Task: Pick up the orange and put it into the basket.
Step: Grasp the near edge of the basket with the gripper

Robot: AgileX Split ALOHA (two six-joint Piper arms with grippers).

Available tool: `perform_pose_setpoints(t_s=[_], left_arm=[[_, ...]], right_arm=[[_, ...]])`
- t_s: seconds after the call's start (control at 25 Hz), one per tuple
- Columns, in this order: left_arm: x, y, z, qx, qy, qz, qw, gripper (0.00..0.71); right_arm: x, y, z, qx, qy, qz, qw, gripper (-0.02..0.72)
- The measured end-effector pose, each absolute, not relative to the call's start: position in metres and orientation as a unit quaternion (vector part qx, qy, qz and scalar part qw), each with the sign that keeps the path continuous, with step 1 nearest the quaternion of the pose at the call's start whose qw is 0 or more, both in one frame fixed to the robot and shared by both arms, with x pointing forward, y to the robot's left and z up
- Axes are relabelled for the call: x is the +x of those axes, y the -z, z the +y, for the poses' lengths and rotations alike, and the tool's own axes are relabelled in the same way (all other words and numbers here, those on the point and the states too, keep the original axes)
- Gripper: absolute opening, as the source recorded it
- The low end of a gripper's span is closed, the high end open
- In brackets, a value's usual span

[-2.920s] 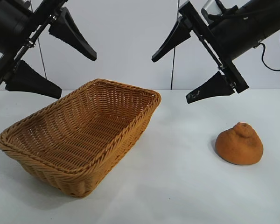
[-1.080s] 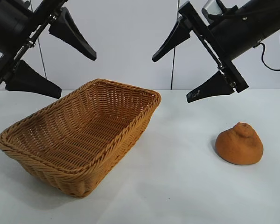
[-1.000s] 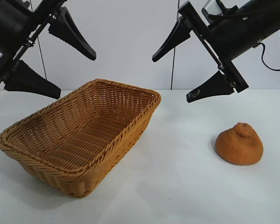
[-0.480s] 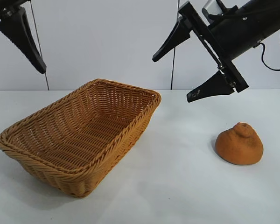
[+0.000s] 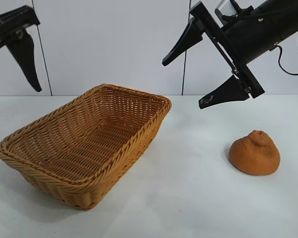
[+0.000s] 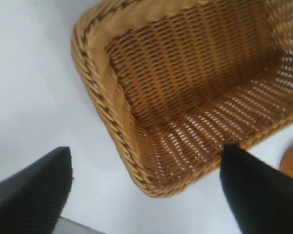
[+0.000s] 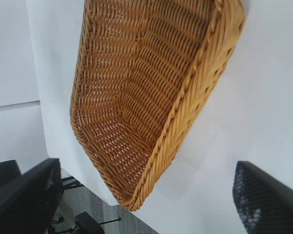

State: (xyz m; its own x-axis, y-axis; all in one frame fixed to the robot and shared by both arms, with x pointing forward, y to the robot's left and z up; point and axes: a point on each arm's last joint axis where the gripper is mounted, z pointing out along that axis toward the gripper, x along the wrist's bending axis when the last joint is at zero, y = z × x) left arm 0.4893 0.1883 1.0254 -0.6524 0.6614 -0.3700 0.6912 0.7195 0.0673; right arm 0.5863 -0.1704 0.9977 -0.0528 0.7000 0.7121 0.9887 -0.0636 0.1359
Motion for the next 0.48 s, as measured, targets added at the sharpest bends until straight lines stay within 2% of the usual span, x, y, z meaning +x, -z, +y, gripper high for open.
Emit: perform_pose_setpoints(t_s=[0.12, 0.32, 0.48], left_arm=[[0.487, -1.007, 0.189, 0.358, 0.045, 0.917, 0.173, 0.588], [0.495, -0.999, 0.186, 0.347, 0.048, 0.917, 0.189, 0.588], [0.500, -0.988, 0.183, 0.346, 0.047, 0.920, 0.177, 0.588]], right_arm=[[0.586, -0.998, -0.170, -0.652, 0.327, -0.648, 0.221, 0.652], [0.586, -0.998, -0.170, -0.652, 0.327, -0.648, 0.221, 0.652], [0.586, -0.998, -0.170, -0.652, 0.327, -0.648, 0.221, 0.652]])
